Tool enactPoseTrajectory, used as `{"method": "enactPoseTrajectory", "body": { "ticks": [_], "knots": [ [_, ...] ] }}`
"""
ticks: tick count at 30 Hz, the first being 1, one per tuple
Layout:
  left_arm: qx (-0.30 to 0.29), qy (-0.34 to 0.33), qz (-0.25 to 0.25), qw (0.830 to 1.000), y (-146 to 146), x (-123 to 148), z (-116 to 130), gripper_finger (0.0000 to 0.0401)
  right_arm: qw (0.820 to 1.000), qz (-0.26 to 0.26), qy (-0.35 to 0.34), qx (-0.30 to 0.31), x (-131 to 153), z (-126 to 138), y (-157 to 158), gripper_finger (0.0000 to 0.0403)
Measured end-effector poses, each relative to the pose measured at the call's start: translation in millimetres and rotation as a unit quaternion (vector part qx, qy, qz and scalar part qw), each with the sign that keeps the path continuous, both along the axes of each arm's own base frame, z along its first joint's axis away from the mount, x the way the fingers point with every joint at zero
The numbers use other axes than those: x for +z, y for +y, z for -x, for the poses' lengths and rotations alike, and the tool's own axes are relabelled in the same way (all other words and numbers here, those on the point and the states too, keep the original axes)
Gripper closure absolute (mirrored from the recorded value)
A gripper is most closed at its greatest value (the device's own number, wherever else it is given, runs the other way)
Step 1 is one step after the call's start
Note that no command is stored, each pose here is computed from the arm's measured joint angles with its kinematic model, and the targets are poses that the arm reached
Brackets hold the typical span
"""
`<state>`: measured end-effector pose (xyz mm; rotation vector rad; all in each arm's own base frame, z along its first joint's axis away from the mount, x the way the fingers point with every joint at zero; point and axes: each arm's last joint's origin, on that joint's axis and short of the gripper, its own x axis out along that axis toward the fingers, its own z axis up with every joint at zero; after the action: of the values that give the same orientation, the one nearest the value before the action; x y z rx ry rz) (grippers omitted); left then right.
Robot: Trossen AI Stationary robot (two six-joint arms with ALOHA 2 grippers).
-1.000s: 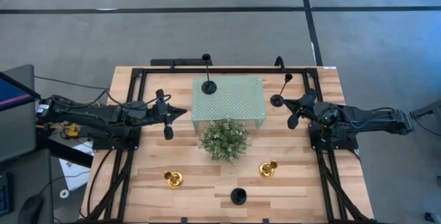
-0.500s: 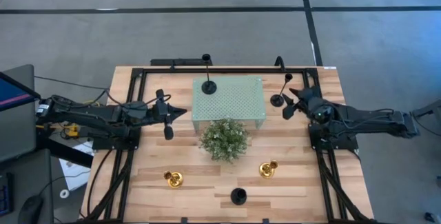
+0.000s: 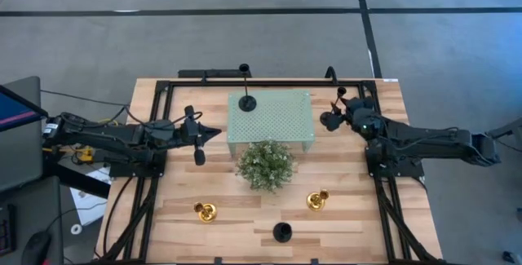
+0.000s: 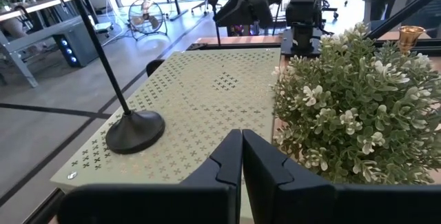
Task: Pick & Place candle stick holders
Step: Put the top black candle holder on the shelf
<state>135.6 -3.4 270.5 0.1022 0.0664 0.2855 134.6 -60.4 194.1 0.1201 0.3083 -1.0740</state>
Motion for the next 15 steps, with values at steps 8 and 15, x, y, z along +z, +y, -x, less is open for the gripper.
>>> {"method": "enactPoseTrajectory", "body": {
  "ticks": [8, 15],
  "knots": [
    [0.000, 0.000, 0.000, 1.000, 0.0, 0.0, 0.0, 0.0390, 1.000, -0.005, 0.009, -0.025, -7.9, -9.5, -11.9, 0.0251],
    [0.000, 0.000, 0.000, 1.000, 0.0, 0.0, 0.0, 0.0390, 0.999, -0.008, 0.022, -0.037, -12.7, -11.7, -17.4, 0.0321]
  ]
}}
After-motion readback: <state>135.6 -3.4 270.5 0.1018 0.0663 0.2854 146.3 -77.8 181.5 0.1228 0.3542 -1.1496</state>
